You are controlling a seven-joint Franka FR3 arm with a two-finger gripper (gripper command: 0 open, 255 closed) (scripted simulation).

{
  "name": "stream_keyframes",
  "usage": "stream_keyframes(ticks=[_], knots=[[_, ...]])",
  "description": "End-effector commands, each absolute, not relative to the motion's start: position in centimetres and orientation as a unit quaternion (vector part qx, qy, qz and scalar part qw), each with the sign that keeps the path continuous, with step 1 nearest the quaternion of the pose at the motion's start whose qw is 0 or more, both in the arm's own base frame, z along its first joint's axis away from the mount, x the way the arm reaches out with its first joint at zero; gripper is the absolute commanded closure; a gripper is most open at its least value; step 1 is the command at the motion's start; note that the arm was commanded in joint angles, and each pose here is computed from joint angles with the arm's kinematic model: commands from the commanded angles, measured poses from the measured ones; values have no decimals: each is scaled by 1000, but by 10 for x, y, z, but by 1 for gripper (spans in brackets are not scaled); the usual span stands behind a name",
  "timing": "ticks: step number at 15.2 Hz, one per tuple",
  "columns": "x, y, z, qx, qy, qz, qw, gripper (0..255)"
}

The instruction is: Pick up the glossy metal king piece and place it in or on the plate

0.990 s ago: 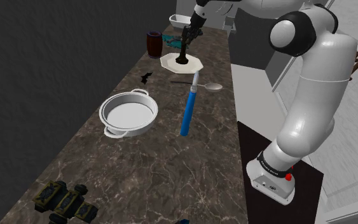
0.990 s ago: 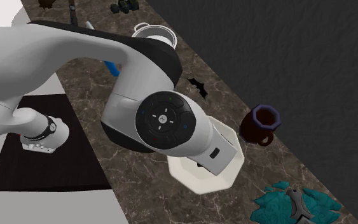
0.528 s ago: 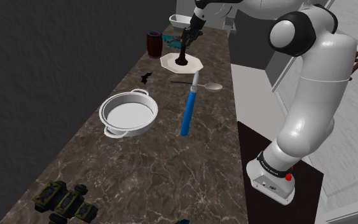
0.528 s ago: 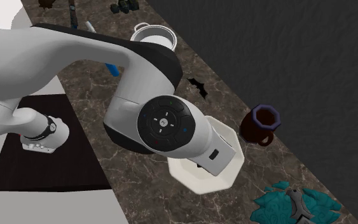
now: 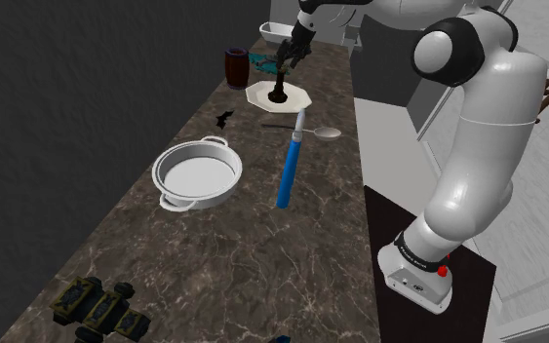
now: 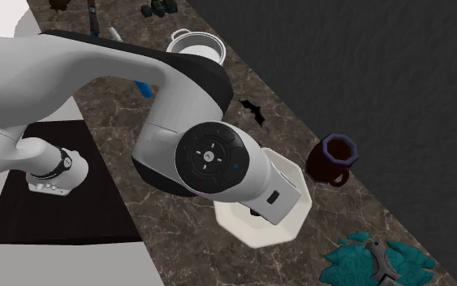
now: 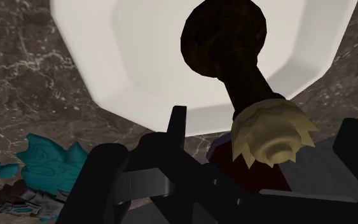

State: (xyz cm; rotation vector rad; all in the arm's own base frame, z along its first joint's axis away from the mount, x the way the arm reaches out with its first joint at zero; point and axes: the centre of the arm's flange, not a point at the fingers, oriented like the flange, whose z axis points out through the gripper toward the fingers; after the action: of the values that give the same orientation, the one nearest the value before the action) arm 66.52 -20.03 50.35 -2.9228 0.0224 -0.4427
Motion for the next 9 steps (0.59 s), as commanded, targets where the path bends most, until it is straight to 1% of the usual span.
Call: stream_keyframes(ticks=[1, 4, 9], knots=[[661, -203, 516, -984, 8, -149, 93, 0], [650, -209, 551, -984, 8, -149, 93, 0], [650, -209, 551, -984, 8, -149, 93, 0]])
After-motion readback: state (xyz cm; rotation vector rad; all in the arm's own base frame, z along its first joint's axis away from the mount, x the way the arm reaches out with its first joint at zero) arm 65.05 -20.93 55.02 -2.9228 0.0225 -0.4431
